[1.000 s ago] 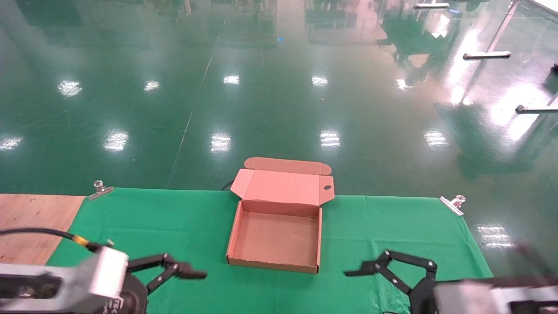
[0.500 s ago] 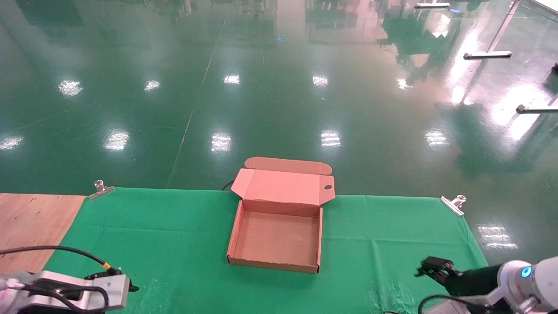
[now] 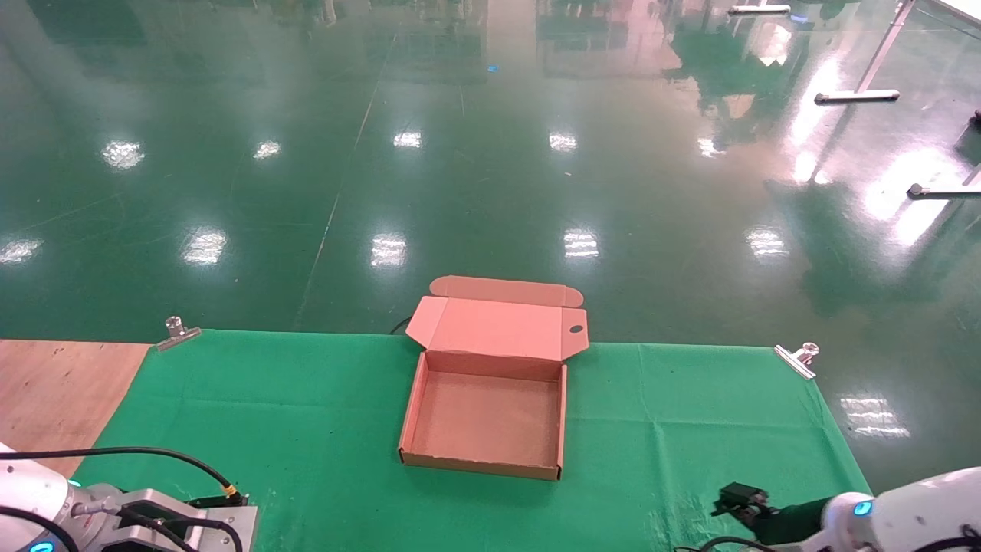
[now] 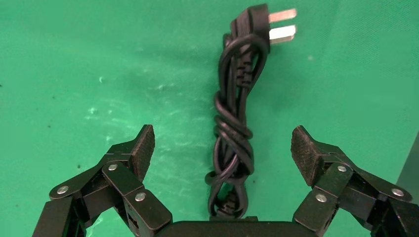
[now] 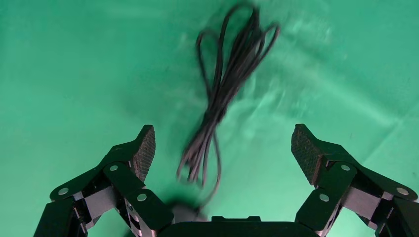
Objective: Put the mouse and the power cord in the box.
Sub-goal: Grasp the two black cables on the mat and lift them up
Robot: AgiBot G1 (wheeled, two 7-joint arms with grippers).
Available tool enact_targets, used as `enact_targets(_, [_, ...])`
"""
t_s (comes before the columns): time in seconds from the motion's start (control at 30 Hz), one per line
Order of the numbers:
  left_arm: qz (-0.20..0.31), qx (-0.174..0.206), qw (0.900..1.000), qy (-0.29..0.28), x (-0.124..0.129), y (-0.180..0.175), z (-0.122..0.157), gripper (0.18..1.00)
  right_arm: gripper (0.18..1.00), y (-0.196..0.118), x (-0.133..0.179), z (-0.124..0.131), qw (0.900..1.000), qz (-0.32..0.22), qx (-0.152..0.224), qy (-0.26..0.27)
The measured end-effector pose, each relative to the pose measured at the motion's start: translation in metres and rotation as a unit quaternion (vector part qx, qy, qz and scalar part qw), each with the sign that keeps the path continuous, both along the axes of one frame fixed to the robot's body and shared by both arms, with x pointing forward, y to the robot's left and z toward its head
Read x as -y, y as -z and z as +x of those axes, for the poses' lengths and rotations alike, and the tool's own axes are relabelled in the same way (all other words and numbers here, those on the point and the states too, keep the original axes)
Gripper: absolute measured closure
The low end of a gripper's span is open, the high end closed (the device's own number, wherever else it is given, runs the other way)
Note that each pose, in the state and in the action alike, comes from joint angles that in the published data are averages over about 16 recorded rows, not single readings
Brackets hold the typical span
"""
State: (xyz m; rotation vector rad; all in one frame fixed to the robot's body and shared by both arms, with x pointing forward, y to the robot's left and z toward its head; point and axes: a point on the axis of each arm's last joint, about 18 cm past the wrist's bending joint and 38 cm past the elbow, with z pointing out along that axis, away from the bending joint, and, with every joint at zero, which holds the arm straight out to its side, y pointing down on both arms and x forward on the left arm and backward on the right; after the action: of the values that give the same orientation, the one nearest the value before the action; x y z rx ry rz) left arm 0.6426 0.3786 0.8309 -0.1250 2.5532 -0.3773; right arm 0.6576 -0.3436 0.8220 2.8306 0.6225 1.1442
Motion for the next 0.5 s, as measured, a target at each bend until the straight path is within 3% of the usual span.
enact_targets(0.5, [-0.012,-0.016,0.9998,-0.002,-0.009,0.019,0.010,0.184,0.182,0.008,0.002,0.024,1.000,0.026,-0.014,-0.003])
